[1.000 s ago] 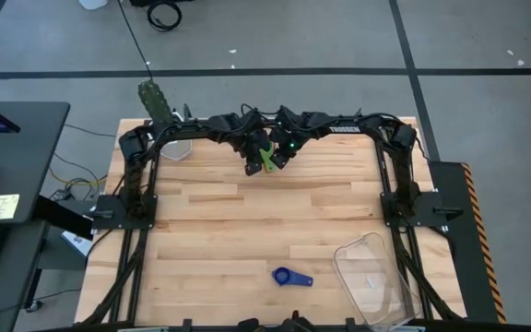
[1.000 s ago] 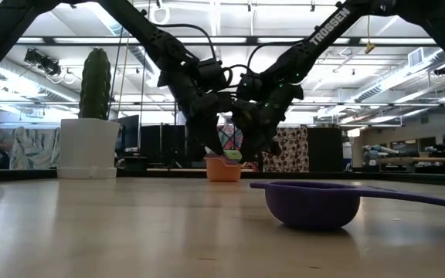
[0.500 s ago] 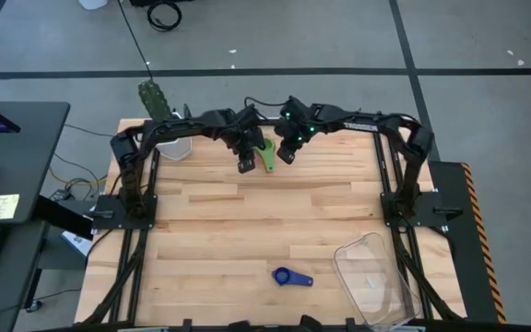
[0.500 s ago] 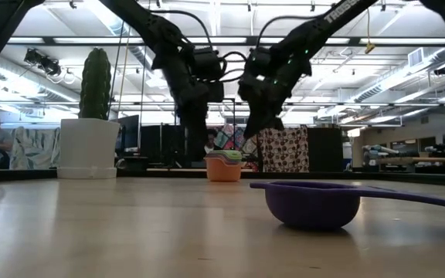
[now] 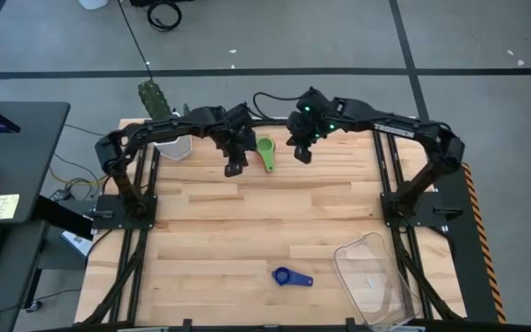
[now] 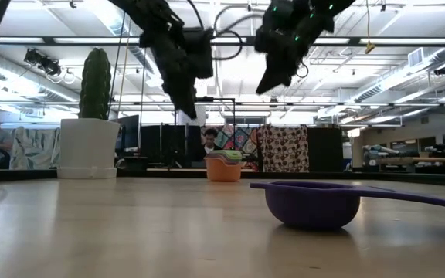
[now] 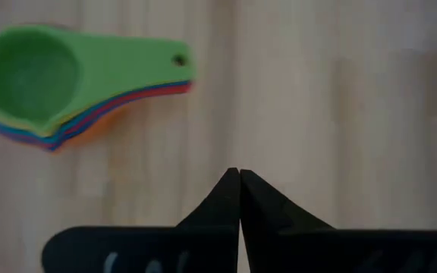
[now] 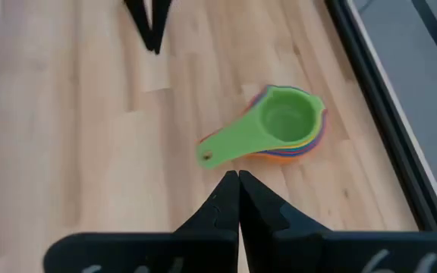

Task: Nest measuring cups in basket
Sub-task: Stack the violet measuring cup on top of the green measuring cup

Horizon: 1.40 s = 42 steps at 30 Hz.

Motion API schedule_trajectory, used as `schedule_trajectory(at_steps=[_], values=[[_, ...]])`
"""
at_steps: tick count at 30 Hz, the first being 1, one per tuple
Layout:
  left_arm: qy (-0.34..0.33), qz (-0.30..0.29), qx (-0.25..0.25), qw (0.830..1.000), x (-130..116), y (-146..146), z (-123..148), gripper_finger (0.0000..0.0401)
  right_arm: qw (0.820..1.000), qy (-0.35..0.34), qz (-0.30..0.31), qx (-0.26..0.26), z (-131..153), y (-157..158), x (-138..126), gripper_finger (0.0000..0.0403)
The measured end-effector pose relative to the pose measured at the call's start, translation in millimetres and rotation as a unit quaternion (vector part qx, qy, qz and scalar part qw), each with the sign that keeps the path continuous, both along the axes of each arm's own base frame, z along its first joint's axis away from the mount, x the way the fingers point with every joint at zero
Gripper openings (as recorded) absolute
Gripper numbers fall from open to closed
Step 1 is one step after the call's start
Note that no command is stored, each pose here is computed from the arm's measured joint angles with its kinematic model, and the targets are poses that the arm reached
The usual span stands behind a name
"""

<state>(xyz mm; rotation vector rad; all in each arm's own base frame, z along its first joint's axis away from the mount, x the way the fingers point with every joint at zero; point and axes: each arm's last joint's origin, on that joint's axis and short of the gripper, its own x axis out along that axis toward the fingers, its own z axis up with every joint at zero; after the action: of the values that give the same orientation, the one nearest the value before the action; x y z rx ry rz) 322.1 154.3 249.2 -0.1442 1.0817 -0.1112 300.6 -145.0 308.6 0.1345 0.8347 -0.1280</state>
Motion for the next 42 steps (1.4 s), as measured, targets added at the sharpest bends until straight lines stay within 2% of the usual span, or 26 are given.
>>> schedule_trajectory(at_steps=[3, 11, 17, 29, 34, 39, 42], values=[[-0.011, -0.015, -0.027, 0.999, -4, -9, 9, 0.0006, 1.0, -0.012, 0.01, -0.007, 14, 13, -8, 0.0005], [-0.012, -0.057, -0.031, 0.998, 6, -37, 12, 0.0008, 0.998, -0.033, 0.051, -0.017, 40, 47, -25, 0.0005], [-0.01, -0.09, -0.034, 0.995, 14, -64, 12, 0.0038, 0.996, -0.021, 0.074, -0.044, 47, 58, -34, 0.0005], [0.005, -0.033, -0.089, 0.995, 32, -122, 13, 0.0106, 0.993, 0.06, 0.088, -0.042, 41, 64, -52, 0.0008], [0.009, -0.039, -0.067, 0.997, 36, -161, 13, 0.0109, 0.984, 0.063, 0.146, -0.079, 45, 72, -58, 0.0008], [-0.026, -0.048, -0.031, 0.998, 43, -197, 14, 0.0109, 0.982, 0.044, 0.16, -0.091, 54, 81, -65, 0.0008], [-0.027, -0.037, -0.027, 0.999, 48, -211, 6, 0.0109, 0.981, 0.031, 0.168, -0.096, 59, 88, -70, 0.0008]])
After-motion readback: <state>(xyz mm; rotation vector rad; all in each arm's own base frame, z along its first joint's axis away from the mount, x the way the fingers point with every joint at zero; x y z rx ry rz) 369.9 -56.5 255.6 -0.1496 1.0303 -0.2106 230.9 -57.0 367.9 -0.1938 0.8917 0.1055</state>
